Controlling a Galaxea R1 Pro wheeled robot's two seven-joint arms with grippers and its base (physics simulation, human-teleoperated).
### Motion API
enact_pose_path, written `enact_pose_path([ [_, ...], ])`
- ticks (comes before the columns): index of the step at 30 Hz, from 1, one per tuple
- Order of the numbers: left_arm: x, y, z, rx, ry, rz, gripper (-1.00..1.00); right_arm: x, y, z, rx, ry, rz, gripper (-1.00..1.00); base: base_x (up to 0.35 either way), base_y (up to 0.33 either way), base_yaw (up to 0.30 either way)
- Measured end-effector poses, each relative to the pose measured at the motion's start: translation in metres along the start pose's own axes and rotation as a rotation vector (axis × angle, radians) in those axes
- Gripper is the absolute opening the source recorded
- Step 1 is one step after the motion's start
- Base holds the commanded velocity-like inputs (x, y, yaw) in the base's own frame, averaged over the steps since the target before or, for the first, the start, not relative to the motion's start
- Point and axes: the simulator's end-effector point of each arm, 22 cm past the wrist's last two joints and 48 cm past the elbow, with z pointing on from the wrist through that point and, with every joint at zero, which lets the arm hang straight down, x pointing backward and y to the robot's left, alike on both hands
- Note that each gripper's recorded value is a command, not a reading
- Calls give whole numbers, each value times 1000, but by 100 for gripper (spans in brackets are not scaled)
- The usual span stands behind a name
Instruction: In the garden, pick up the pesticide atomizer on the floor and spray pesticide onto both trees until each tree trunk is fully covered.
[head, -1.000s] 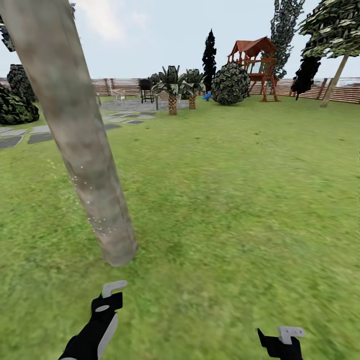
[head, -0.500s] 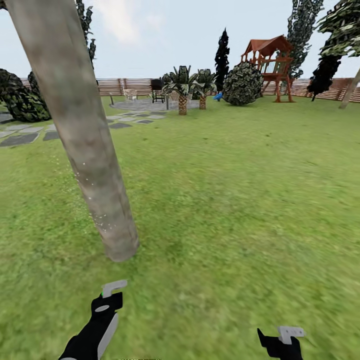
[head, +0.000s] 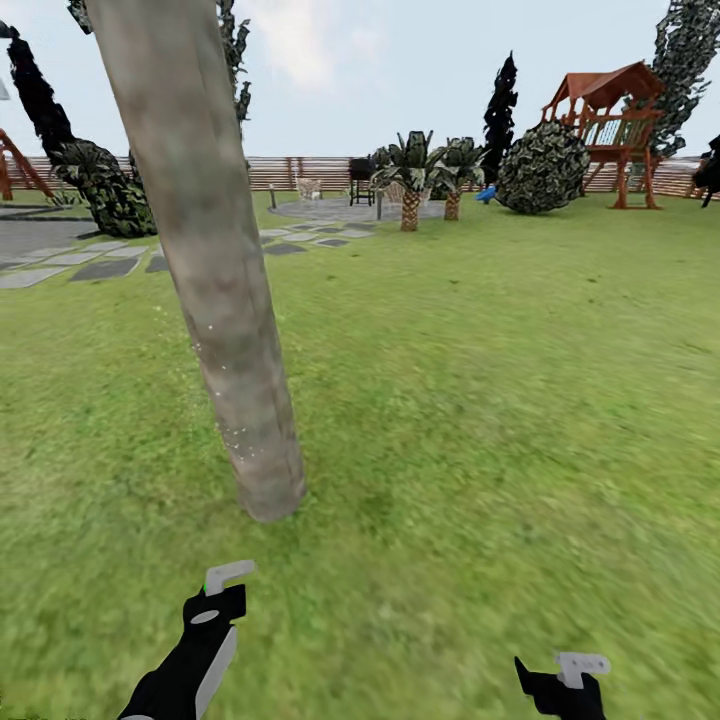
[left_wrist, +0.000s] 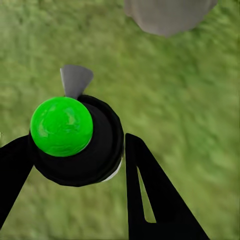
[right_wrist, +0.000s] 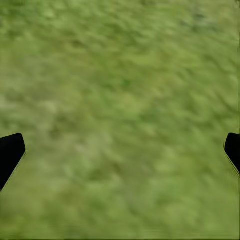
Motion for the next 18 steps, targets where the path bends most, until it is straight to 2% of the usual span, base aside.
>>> enact_pose_path([
  [11,0,1,0,-1,1,-1,-100,0,0,0,0,0,0,100,177,-227,270],
  [18,0,1,0,-1,1,-1,-100,0,0,0,0,0,1,100,157,-241,34],
])
